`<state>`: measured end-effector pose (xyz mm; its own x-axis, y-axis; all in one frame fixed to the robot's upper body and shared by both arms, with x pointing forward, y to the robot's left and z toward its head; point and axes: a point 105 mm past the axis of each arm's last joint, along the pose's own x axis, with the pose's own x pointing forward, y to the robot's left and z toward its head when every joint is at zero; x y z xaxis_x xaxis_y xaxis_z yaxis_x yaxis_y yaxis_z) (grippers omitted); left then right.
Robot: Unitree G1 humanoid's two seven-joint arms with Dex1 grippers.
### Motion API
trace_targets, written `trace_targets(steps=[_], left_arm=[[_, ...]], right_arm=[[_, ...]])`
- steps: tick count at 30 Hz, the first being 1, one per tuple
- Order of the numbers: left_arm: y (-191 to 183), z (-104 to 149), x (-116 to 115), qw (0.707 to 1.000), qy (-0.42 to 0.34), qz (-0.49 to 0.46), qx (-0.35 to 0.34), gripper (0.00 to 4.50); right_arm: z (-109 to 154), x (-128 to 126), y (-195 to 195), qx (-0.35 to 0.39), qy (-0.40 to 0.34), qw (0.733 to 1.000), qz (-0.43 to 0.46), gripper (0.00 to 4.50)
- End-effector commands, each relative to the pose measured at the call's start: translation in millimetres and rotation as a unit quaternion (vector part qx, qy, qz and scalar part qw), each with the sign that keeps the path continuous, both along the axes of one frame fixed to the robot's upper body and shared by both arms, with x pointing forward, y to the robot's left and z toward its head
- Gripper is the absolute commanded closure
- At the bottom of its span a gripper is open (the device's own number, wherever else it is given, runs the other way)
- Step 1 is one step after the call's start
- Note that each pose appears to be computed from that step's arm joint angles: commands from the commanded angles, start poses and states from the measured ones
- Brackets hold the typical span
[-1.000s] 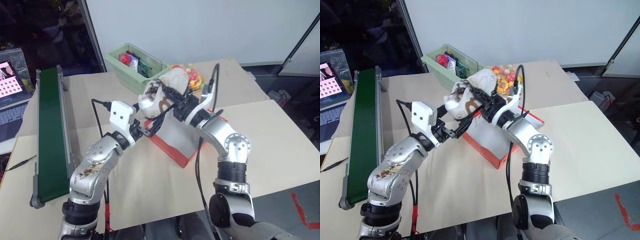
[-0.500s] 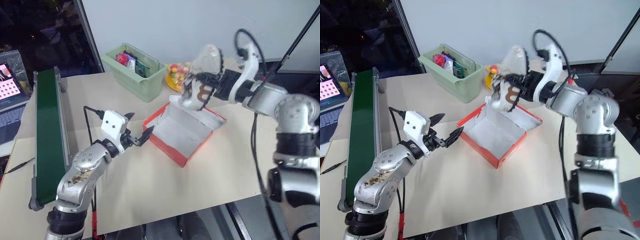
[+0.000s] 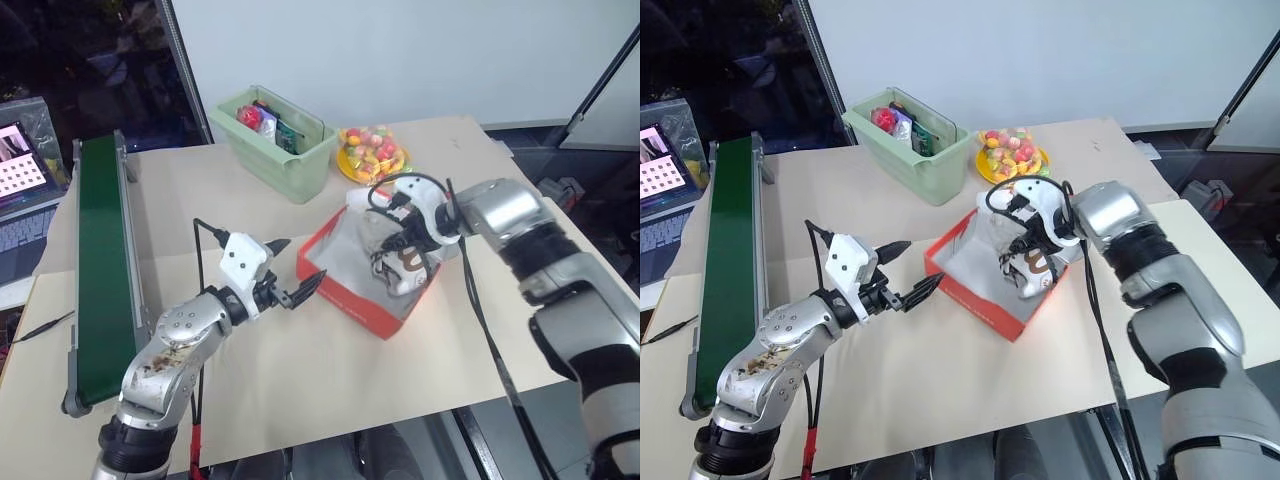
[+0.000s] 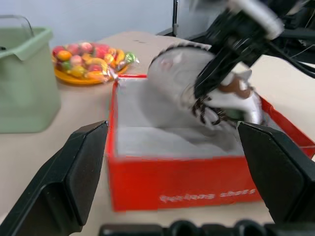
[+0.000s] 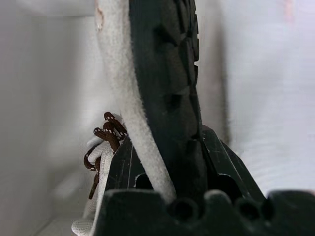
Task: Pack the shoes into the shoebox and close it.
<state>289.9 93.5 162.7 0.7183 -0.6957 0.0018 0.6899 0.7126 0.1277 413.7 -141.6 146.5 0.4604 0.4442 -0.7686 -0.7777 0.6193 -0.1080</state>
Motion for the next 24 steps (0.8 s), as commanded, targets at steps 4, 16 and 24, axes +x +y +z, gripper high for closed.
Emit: trace_targets(steps=[4,16,24], left_arm=[[-7.3,13.0,-6.3,1.0,-0.018,-0.012,-0.016,0.01],[-6.7,12.0,-6.5,1.0,-0.013,-0.004,-0.019,0.0],[-8.2,12.5,-4.7,1.0,-0.014,-0.008,-0.019,0.0]], right_arm=[[4.9,10.2,13.1,-0.064,-0.028,0.994,0.08,3.61],[7.6,18.2,33.0,-0.039,-0.048,0.994,0.087,1.35],[53.9,25.7,44.3,0.02,-0.102,0.992,0.073,0.33]])
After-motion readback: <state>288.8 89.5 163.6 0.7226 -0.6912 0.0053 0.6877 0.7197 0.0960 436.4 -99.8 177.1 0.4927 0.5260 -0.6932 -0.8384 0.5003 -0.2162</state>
